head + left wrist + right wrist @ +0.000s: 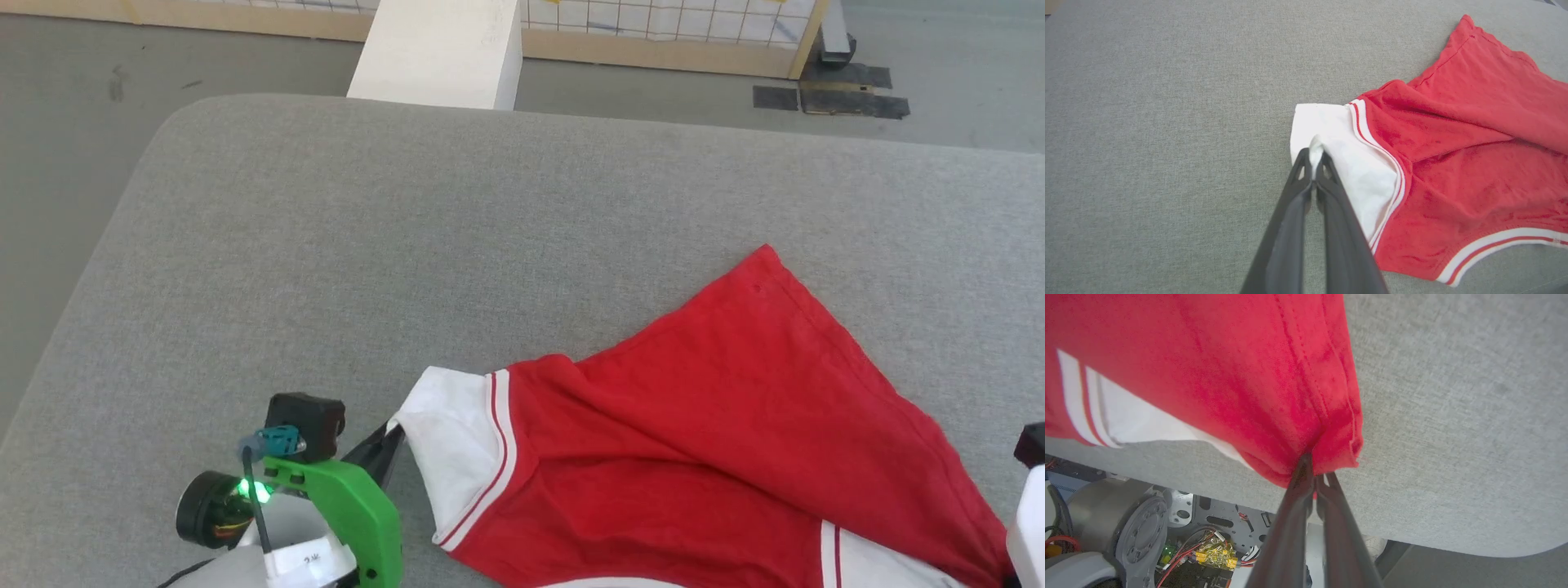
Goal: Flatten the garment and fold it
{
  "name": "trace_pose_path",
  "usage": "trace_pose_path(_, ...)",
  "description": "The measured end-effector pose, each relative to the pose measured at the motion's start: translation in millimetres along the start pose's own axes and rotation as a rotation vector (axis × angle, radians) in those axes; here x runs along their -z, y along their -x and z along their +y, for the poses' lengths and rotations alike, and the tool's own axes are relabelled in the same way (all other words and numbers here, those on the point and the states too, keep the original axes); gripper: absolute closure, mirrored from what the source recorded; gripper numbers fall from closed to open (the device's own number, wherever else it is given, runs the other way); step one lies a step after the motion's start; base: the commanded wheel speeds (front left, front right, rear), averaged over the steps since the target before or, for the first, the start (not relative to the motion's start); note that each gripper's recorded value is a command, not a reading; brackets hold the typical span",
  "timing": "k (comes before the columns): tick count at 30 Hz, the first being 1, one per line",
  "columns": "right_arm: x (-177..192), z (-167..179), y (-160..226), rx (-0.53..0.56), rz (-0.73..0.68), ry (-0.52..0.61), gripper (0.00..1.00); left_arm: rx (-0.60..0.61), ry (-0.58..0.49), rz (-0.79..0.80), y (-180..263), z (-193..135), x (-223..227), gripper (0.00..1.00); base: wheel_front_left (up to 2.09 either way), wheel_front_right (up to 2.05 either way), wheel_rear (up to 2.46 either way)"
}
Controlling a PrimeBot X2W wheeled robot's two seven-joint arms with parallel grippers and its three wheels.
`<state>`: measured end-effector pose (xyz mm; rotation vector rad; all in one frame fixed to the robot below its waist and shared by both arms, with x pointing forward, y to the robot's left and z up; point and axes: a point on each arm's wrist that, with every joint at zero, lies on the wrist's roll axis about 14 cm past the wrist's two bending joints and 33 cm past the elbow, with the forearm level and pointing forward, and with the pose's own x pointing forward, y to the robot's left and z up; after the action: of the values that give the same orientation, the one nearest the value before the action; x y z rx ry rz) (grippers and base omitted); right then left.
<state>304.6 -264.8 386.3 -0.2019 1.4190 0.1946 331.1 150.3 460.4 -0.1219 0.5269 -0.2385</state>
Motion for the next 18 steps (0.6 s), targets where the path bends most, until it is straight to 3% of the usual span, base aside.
trace_pose_path(5,-25,6,11,-0.007,-0.052,0.035,0.0,-0.002,0.005,0.006,0,1,2,1.0,0.0,0.0,0.0)
trace_pose_path(18,-167,54,54,-0.086,-0.303,0.226,0.0,-0.013,0.009,-0.037,-7,5,-15,1.0,0.0,0.0,0.0)
